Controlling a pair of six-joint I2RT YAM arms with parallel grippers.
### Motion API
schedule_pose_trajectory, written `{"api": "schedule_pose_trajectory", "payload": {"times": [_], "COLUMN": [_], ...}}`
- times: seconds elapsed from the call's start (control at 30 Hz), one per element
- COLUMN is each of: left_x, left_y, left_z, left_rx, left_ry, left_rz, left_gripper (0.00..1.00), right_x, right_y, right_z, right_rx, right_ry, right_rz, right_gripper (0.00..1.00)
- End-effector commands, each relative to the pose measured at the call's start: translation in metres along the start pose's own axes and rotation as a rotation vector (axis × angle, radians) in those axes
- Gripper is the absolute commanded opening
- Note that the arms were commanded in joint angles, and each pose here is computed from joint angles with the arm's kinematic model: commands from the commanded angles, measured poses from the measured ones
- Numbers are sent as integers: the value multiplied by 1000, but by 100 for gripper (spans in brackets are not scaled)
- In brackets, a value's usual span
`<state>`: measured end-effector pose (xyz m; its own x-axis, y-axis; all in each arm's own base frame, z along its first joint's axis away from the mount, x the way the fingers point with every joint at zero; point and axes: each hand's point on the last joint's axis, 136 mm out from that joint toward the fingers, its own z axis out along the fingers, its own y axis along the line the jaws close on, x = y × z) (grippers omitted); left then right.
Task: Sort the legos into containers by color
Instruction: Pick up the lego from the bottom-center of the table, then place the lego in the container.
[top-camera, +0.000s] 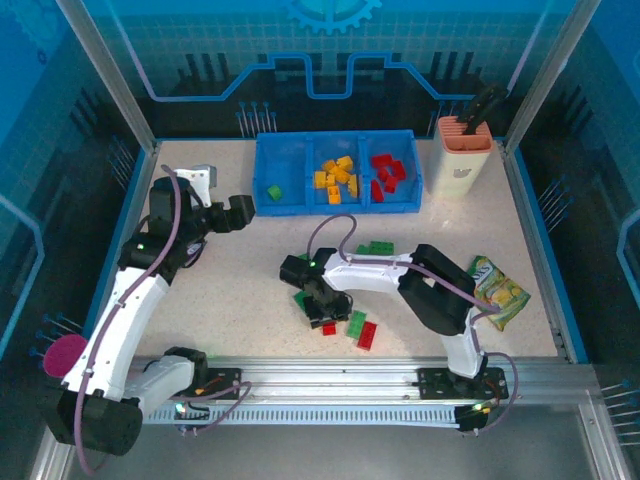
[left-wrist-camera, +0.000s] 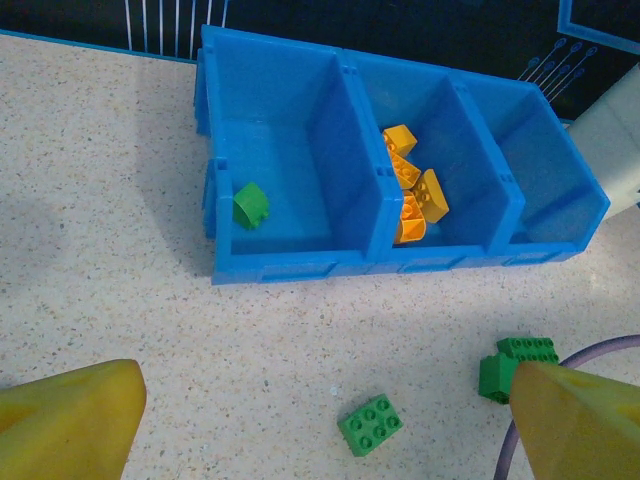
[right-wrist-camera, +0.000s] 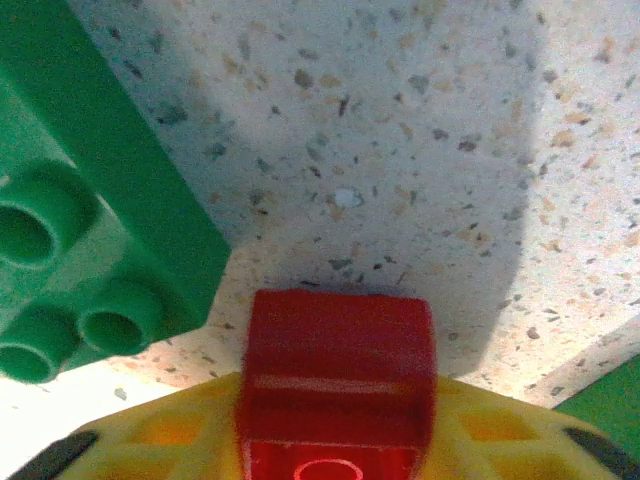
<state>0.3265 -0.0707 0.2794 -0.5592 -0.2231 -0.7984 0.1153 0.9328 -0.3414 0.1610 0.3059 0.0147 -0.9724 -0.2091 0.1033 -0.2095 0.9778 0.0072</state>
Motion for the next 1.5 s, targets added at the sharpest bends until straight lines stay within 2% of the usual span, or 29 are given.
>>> {"api": "schedule_pose_trajectory", "payload": {"times": [0.0, 0.17, 0.3, 0.43, 0.6, 0.77, 0.93, 1.07, 1.27, 1.47], "left_x": [-3, -3, -3, -3, -7, -9, -6, -6, -4, -3], "left_y": [5, 6, 7, 10, 21, 24, 27, 30, 32, 33], "left_z": [0, 1, 2, 4, 3, 4, 9, 14, 21, 24], "left_rx": [-19, -23, -30, -45, -104, -122, -134, -144, -152, -152], "left_ry": [-12, -9, -2, -1, -15, -17, 3, 12, 38, 44], "left_rz": [12, 14, 16, 22, 46, 63, 65, 68, 69, 72], "left_gripper": [95, 95, 95, 95, 95, 95, 95, 95, 96, 97], "right_x": [-9, -9, -37, -91, -177, -258, -328, -363, -395, -405], "right_y": [-12, -24, -59, -106, -172, -218, -249, -266, -284, -289], "right_z": [3, -15, -60, -113, -153, -188, -183, -175, -153, -144], "right_rx": [51, 60, 95, 119, 155, 150, 200, 209, 235, 233], "right_ry": [-16, -26, -118, -302, -526, -682, -766, -793, -776, -772], "right_rz": [-19, -88, -118, -133, -74, 5, 8, 26, 36, 31], "right_gripper": [36, 30, 30, 30, 30, 30, 30, 30, 31, 36]}}
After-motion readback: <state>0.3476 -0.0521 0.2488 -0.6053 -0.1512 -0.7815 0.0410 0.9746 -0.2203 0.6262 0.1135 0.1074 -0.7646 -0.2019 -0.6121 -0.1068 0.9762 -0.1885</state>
